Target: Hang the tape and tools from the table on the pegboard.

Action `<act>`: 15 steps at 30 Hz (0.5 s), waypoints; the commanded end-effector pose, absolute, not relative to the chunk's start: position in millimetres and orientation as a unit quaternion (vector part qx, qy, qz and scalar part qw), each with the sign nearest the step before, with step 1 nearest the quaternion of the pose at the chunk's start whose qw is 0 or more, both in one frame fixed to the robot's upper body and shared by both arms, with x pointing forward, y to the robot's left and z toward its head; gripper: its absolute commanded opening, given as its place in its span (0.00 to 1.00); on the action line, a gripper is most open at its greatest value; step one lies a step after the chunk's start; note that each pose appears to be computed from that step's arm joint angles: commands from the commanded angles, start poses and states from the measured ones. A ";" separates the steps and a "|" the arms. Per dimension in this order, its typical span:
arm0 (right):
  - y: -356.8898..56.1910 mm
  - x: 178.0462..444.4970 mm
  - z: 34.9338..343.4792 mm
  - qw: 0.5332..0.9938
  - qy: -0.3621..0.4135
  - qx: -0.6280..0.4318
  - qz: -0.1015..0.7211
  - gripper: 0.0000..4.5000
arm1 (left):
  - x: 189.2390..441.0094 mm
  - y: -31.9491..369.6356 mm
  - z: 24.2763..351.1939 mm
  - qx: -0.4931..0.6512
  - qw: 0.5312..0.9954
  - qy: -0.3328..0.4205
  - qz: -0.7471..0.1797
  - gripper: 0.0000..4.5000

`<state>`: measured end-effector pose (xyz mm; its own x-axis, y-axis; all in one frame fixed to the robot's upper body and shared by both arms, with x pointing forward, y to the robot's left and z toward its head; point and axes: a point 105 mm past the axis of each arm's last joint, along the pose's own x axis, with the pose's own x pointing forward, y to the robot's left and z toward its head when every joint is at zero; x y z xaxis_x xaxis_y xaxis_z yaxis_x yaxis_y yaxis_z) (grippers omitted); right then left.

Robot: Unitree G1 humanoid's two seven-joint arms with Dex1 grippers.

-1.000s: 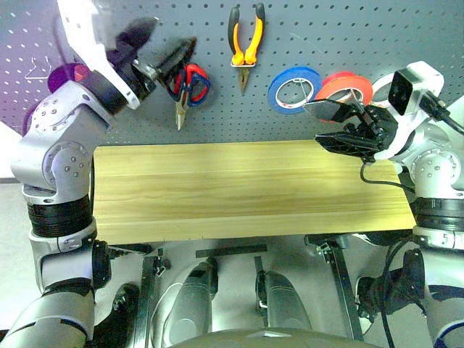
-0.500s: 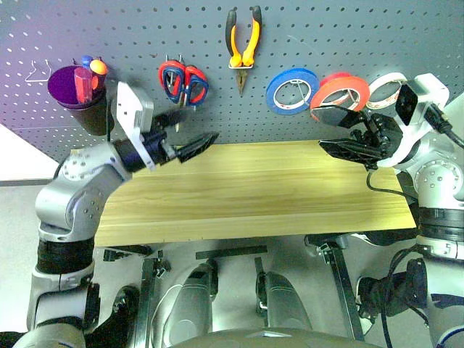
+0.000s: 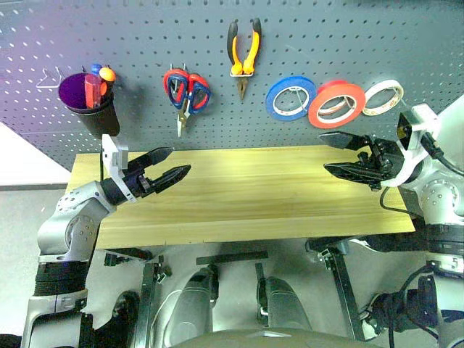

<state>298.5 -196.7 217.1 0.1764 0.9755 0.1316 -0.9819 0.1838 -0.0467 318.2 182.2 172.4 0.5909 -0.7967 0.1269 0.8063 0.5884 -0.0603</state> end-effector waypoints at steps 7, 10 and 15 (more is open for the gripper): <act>-208.9 295.0 207.4 0.786 -0.070 0.020 0.613 0.87 | 326.0 193.0 172.3 -0.031 0.896 -0.070 -0.437 1.00; -210.0 298.4 199.0 0.800 -0.066 0.033 0.595 0.87 | 331.4 195.2 172.2 -0.039 0.905 -0.080 -0.415 1.00; -205.2 306.2 200.0 0.810 -0.075 0.047 0.580 0.87 | 340.6 199.8 171.2 -0.045 0.919 -0.091 -0.381 1.00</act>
<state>303.6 -201.6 187.8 0.2980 0.9437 0.1439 -0.9544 0.2971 0.0279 337.9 192.2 157.2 0.6743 -0.7200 0.1638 0.7355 0.6747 -0.0621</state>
